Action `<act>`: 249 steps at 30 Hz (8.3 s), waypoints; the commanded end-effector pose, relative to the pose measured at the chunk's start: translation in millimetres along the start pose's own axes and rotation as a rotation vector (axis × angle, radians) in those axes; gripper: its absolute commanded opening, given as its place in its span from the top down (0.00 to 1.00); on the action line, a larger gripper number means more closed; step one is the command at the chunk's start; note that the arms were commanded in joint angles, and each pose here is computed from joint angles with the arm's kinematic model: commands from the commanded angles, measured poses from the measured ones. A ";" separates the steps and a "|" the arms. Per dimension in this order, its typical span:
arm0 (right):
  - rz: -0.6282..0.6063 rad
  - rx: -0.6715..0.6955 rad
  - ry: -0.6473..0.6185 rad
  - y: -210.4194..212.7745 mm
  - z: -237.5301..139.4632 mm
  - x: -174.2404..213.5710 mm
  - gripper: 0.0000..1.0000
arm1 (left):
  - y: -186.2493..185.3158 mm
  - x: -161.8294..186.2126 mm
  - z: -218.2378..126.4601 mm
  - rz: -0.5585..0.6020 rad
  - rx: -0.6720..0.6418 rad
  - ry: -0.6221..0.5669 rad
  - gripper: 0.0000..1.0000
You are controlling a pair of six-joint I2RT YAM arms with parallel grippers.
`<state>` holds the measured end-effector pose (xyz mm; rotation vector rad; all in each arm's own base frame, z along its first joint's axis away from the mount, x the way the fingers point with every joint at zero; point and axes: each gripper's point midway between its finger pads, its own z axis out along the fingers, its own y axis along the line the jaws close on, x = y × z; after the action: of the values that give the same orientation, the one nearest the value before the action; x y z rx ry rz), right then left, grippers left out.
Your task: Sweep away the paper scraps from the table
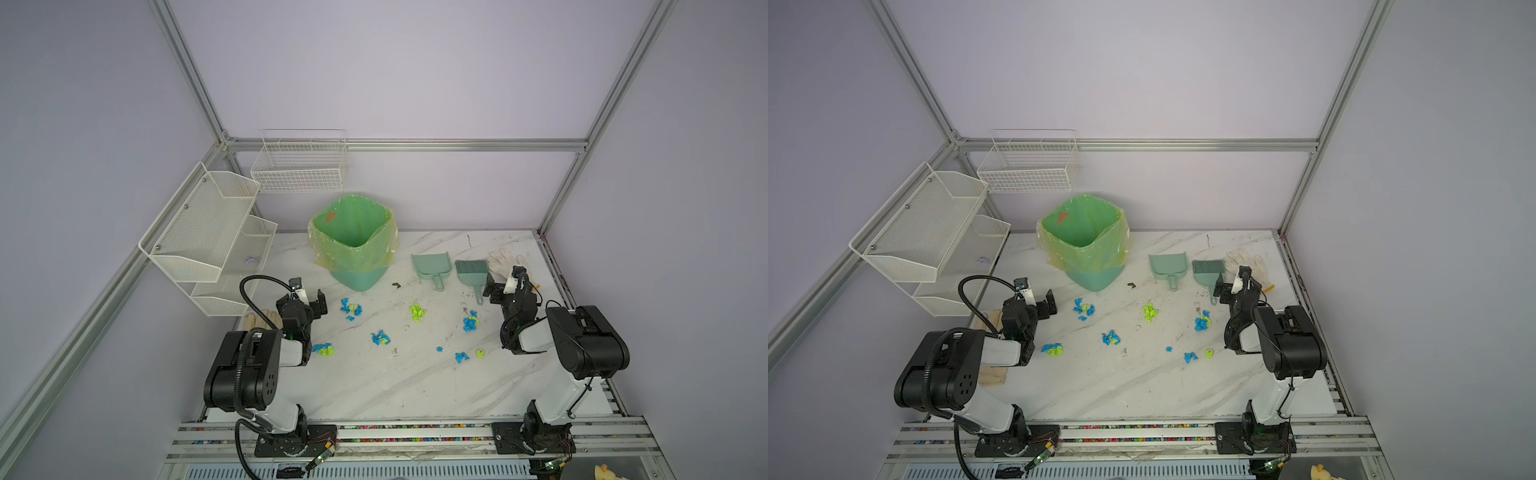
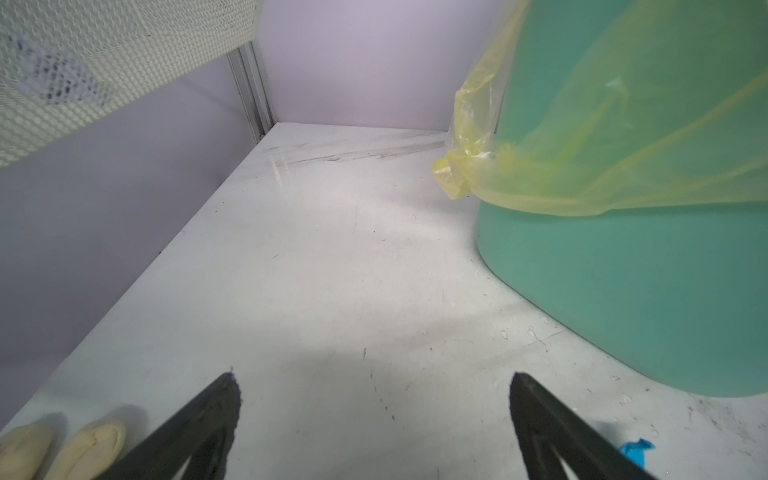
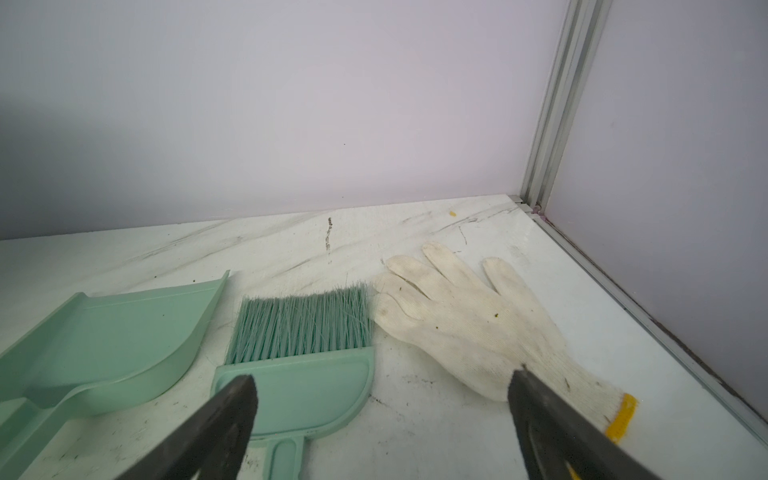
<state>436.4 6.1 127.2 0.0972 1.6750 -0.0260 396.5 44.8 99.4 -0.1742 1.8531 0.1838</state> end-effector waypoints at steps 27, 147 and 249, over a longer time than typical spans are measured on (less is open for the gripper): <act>0.024 0.150 0.696 15.1 26.9 36.3 0.04 | -24.8 -130.1 -82.7 -0.094 -0.131 -0.131 0.01; 0.254 -0.297 0.512 100.3 -20.0 -63.3 1.00 | -399.9 -144.4 -128.8 -0.332 0.994 0.615 0.00; 0.504 -0.599 0.503 157.4 -75.6 -93.6 0.57 | -438.9 -184.2 -86.4 -0.696 1.074 0.387 1.00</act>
<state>389.1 158.6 213.0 0.0739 2.1083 0.8342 459.9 -416.4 236.4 -0.1091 2.0269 -1.4024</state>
